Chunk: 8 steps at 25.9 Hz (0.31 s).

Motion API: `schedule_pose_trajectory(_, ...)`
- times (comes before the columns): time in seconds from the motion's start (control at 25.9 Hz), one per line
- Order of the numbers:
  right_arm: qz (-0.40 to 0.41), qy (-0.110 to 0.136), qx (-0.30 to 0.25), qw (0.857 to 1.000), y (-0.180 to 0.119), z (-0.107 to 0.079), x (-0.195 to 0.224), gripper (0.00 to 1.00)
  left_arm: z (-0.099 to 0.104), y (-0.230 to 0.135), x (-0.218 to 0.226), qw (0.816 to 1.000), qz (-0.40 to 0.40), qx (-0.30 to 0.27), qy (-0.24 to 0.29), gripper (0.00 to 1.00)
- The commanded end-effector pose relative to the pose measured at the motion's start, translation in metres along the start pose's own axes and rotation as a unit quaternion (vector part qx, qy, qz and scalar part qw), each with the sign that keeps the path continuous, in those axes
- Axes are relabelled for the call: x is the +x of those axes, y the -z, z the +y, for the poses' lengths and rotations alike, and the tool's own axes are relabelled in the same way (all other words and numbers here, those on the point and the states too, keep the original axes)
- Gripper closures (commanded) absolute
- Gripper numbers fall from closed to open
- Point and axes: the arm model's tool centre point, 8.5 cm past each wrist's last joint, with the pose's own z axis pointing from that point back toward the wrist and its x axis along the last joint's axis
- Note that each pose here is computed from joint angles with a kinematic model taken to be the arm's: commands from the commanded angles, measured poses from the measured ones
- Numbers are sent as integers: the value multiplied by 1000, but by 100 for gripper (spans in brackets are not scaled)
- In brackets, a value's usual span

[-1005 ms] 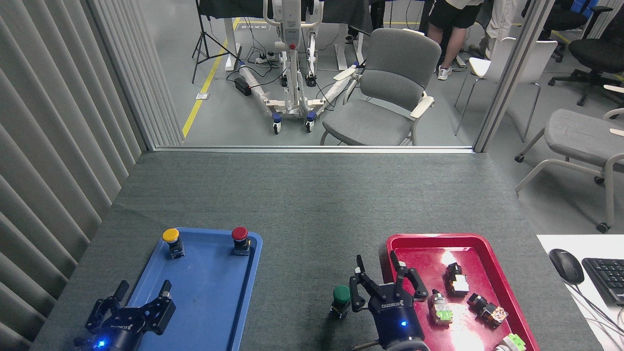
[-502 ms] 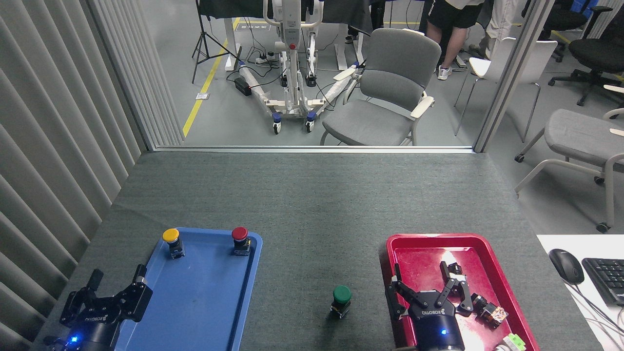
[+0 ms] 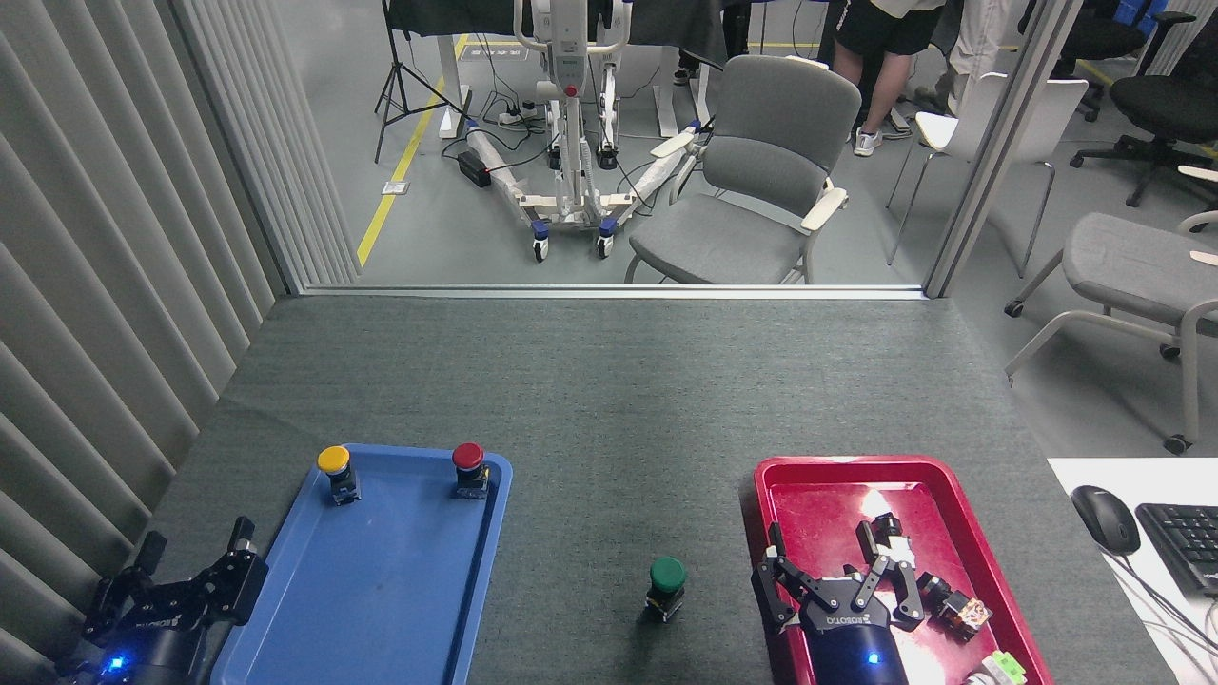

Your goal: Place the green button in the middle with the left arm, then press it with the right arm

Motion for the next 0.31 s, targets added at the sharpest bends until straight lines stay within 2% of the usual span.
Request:
schedule_pose_trajectory(0.0,-9,1,0,1000,-1,0,3,0,-5,-1,9,1000,-7,-5,-2,0)
schedule_pose_trajectory(0.12,-11,0,0,1000,-1,0,4,0,12,6,20,1000,-20,16,3,0)
schedule_pose_trajectory(0.27,-10,0,0,1000,-1,0,4,0,34,9,22,999,1,47,11,0)
